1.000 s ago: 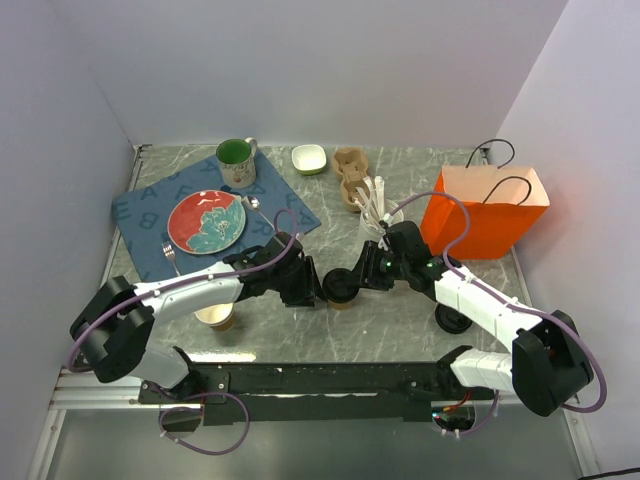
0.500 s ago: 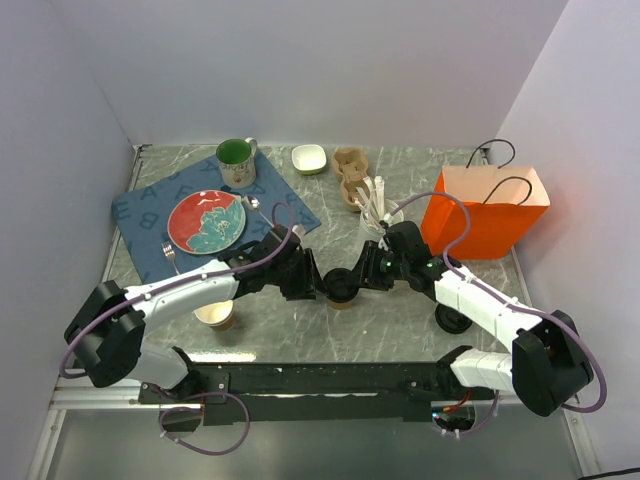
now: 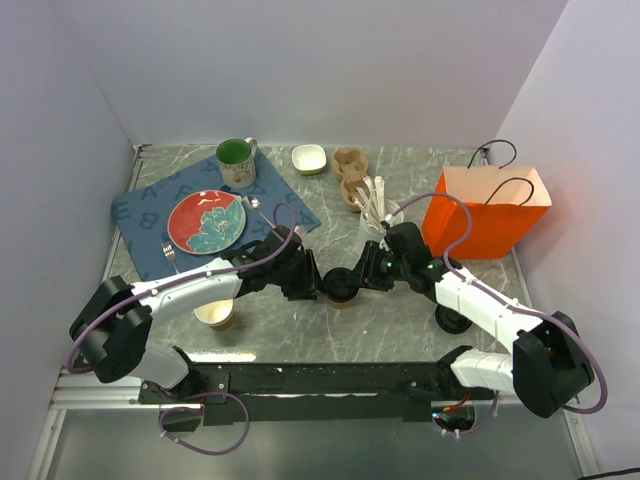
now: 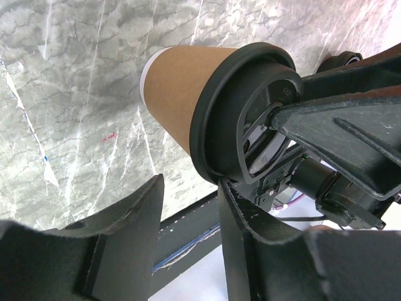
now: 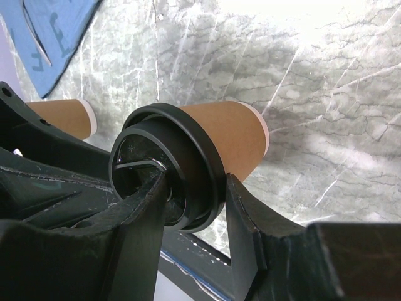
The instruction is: Pack the takeout coffee
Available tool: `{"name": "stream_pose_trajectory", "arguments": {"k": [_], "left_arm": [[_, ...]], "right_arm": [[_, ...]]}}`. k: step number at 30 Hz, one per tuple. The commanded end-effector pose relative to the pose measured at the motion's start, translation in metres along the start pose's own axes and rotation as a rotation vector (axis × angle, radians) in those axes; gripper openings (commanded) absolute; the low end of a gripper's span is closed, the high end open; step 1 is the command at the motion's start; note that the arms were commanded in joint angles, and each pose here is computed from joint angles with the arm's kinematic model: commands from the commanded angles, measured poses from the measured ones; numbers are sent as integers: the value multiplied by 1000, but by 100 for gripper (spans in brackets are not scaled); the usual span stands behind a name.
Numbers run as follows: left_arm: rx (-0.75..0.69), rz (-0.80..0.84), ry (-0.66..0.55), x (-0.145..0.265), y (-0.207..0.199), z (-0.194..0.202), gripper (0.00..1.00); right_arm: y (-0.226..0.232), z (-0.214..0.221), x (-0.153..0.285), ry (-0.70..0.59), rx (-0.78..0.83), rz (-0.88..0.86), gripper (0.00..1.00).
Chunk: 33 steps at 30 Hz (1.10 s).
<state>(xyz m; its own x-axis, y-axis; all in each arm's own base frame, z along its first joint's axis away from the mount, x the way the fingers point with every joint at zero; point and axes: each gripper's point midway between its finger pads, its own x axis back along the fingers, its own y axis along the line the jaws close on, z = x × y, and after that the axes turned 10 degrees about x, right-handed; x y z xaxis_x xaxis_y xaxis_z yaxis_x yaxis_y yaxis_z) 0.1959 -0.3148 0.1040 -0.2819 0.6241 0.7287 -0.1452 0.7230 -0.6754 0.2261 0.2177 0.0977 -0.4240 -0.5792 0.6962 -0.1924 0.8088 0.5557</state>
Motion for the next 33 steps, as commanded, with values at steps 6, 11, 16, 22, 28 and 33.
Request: {"name": "stream_pose_trajectory", "arguments": {"k": [6, 11, 16, 22, 28, 33], "left_arm": [[62, -252, 14, -10, 71, 12, 43], [125, -357, 29, -9, 107, 26, 43], [127, -427, 37, -10, 123, 29, 44], [82, -379, 4, -3, 95, 12, 49], [22, -214, -80, 24, 8, -38, 54], [19, -123, -88, 33, -19, -55, 53]], "right_arm": [[-39, 32, -6, 63, -54, 136, 44], [-41, 34, -6, 68, -54, 145, 44], [-40, 31, -7, 68, -49, 145, 43], [-38, 26, -4, 66, -33, 151, 43], [-30, 12, 1, 48, 8, 145, 43], [-23, 6, 0, 58, 41, 125, 43]]}}
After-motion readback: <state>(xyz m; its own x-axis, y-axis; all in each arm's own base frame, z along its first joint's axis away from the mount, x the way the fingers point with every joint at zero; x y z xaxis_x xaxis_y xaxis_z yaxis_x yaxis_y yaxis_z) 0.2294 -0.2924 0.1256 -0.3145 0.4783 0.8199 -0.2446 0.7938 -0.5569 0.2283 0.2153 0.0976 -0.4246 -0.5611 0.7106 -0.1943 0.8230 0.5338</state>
